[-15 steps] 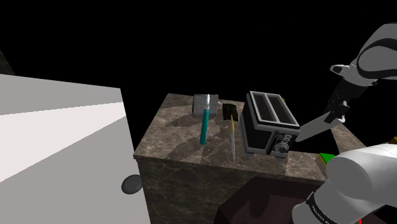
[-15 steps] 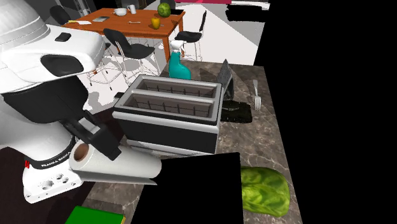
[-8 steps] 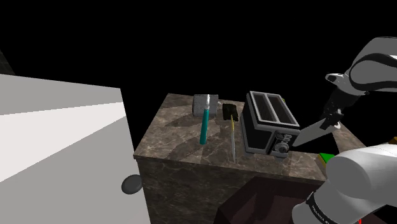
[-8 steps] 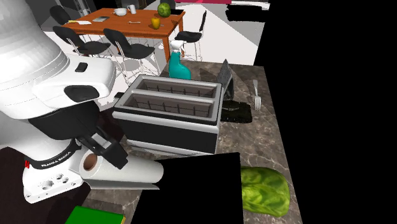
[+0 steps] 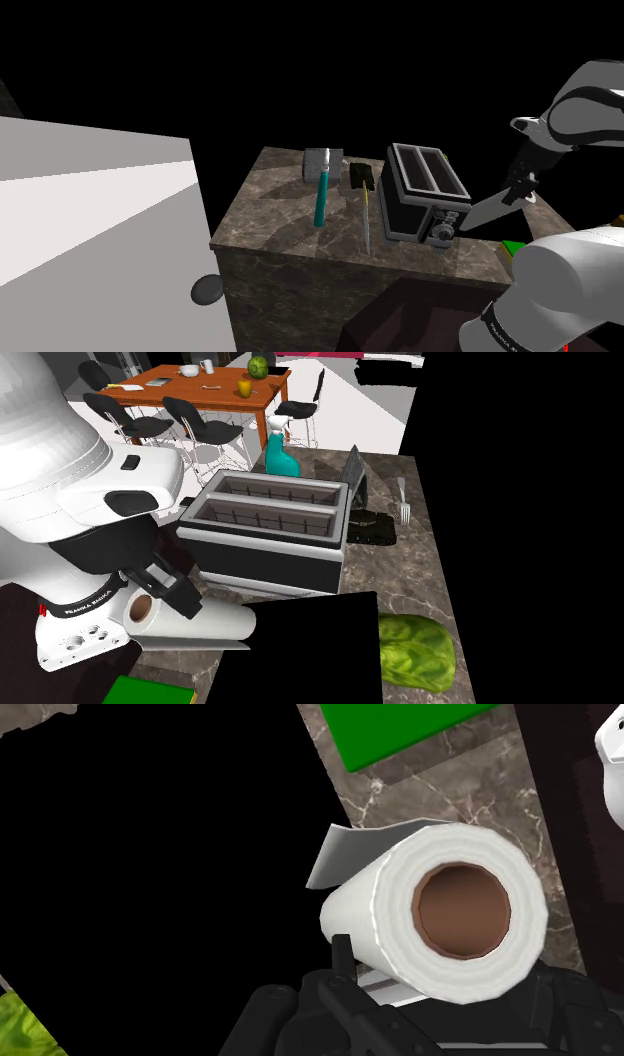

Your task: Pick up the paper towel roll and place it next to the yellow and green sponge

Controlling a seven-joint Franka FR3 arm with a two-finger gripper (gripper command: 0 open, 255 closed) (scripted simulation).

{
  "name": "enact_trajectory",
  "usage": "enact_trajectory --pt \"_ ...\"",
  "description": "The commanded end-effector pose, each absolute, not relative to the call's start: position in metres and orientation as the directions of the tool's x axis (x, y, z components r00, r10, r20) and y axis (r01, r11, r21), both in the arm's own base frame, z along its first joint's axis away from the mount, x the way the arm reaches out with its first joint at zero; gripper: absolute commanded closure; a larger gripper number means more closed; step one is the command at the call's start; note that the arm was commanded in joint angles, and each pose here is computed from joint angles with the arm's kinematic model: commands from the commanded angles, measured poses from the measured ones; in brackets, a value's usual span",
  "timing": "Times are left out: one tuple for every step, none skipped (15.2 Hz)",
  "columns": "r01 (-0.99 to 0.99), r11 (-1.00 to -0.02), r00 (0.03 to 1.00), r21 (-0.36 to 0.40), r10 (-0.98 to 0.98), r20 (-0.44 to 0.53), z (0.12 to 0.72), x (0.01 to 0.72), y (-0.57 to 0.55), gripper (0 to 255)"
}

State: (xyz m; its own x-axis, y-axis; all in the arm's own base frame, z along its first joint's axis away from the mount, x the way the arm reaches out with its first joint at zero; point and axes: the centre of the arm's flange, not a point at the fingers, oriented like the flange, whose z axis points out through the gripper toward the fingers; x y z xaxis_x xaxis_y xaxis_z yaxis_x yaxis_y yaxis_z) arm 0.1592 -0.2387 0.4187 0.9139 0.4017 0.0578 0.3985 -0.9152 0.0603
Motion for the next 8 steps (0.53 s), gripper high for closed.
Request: enact_trajectory --pt "0.400 -0.915 0.914 0.056 0.403 0.056 0.417 0.159 -0.238 0" --pt "0.400 -0.915 0.914 0.056 0.403 0.056 0.416 0.159 -0.238 0" --pt "0.400 -0.915 0.914 0.056 0.403 0.056 0.416 0.159 -0.238 0" --pt "0.400 -0.915 0.914 0.056 0.403 0.056 0.416 0.159 -0.238 0" --pt "0.400 -0.915 0.914 0.056 0.403 0.056 0.416 0.159 -0.238 0" --pt "0.400 -0.915 0.914 0.056 0.403 0.056 0.417 0.159 -0.238 0" --pt "0.400 -0.915 0.914 0.056 0.403 0.056 0.430 0.158 -0.237 0" --pt "0.400 -0.915 0.914 0.056 0.403 0.056 0.443 0.157 -0.237 0"
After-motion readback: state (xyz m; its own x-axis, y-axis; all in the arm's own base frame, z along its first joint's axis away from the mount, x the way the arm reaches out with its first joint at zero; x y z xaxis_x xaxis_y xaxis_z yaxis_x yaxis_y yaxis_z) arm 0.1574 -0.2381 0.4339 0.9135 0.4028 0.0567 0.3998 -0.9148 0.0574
